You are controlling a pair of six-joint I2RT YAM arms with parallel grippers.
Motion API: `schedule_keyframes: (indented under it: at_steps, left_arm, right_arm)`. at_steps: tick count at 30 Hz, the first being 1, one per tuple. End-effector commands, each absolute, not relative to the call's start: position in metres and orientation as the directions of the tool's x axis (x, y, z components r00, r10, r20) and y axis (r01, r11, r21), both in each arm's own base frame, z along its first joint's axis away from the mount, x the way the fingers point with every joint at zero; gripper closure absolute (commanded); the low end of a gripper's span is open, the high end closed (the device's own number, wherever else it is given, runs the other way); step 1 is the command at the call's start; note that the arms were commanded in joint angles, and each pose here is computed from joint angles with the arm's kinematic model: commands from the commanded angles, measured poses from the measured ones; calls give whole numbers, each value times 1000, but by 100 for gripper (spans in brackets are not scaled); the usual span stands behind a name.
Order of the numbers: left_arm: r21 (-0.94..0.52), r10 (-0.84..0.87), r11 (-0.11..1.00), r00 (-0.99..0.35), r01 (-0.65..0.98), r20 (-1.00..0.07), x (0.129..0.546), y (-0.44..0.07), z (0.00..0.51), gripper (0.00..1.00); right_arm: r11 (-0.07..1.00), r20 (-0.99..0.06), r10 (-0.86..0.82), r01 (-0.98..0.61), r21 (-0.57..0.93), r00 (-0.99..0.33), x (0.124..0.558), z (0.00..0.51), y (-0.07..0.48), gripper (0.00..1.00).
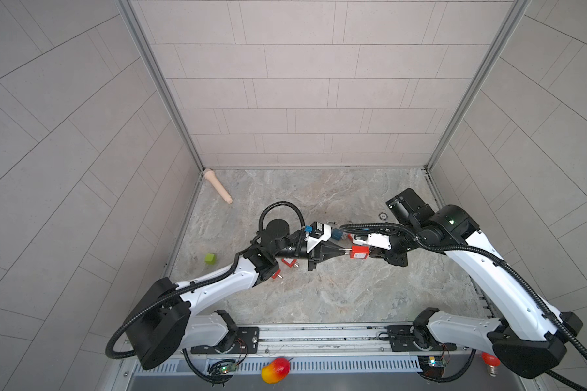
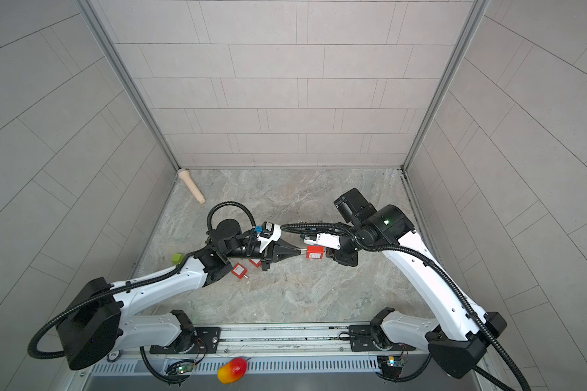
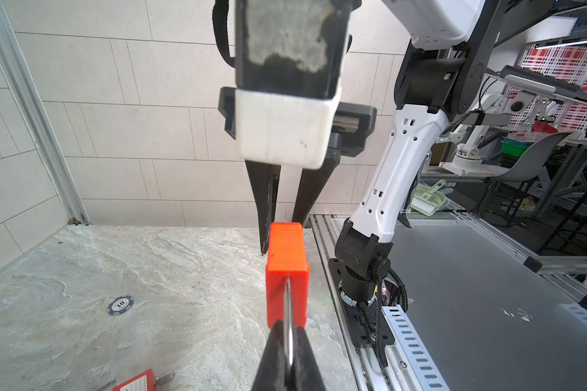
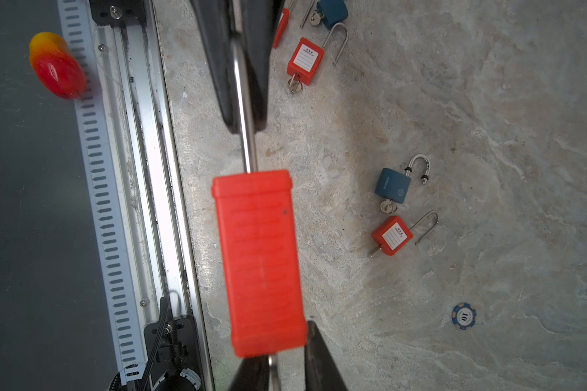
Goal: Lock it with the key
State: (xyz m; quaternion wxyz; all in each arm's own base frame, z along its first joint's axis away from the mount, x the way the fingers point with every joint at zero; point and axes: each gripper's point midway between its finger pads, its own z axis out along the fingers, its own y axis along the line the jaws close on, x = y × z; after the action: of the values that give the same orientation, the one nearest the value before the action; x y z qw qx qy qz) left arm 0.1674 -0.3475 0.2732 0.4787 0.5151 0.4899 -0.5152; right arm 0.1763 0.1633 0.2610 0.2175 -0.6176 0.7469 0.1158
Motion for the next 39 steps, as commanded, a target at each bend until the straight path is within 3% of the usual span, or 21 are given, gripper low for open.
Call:
schedule_keyframes:
  at_steps: [1, 15, 20, 25, 39]
  left_arm:
    - [49, -29, -80, 47, 996, -998, 164, -349, 293, 100]
    - [50, -16, -58, 50, 997, -999, 167, -350, 289, 100]
    - [44, -6, -64, 43, 997, -999, 166, -349, 286, 100]
    - [50, -10, -59, 50, 997, -999, 166, -349, 288, 100]
    - [117, 30, -32, 118, 993, -993, 160, -337, 283, 100]
  right_arm:
    - [190, -467, -875, -978, -91, -127, 170, 260, 161, 81]
    - [165, -430, -899, -975, -149, -86, 173, 245, 153, 92]
    - [173, -470, -880, -968, -180, -69, 177, 250, 158, 96]
    - [160, -490, -870, -973, -166, -60, 174, 251, 162, 97]
    - [174, -423, -900, -976, -128, -105, 163, 227, 135, 100]
